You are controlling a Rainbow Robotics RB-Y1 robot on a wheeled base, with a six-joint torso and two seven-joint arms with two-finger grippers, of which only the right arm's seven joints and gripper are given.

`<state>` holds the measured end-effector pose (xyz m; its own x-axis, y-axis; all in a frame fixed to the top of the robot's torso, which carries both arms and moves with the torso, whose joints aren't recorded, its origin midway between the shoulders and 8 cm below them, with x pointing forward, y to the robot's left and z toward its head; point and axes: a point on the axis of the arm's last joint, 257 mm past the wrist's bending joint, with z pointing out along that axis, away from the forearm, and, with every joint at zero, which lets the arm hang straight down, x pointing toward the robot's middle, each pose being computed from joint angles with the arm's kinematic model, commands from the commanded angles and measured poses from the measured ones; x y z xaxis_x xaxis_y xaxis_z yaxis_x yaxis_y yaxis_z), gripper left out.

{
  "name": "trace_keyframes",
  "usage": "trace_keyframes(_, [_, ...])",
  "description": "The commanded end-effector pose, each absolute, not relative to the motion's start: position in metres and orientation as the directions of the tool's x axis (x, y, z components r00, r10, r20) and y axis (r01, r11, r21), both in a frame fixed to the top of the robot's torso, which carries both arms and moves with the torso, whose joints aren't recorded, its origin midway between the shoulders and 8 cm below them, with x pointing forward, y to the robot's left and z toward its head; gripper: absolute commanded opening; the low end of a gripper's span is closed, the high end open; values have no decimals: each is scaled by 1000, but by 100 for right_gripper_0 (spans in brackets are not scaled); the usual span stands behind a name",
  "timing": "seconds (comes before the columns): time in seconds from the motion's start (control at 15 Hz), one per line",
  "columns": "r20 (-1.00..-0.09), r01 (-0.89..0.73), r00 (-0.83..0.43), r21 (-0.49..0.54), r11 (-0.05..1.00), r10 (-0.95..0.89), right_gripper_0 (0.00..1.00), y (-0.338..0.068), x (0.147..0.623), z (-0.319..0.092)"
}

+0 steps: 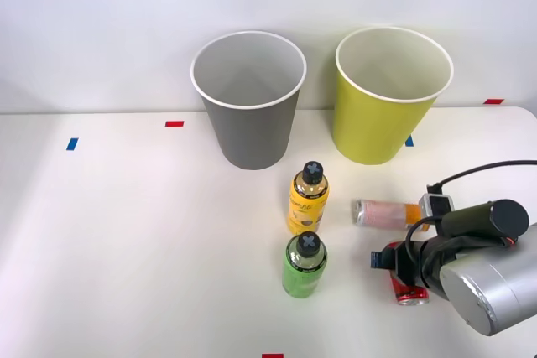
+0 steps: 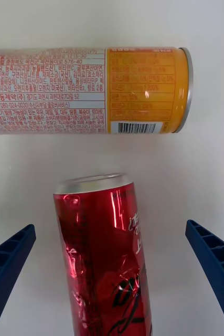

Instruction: Put cans in the gray bin, plastic bottles in the light green bin

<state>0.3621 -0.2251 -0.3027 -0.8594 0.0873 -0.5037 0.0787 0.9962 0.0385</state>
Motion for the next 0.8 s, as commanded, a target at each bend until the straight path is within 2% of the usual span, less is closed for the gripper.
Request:
trace_keyframes(0.07, [-508, 77, -857, 34, 996, 83, 100, -225, 363, -302])
trace_keyframes(0.8, [-522, 67, -850, 26, 997, 71, 100, -222, 365, -302])
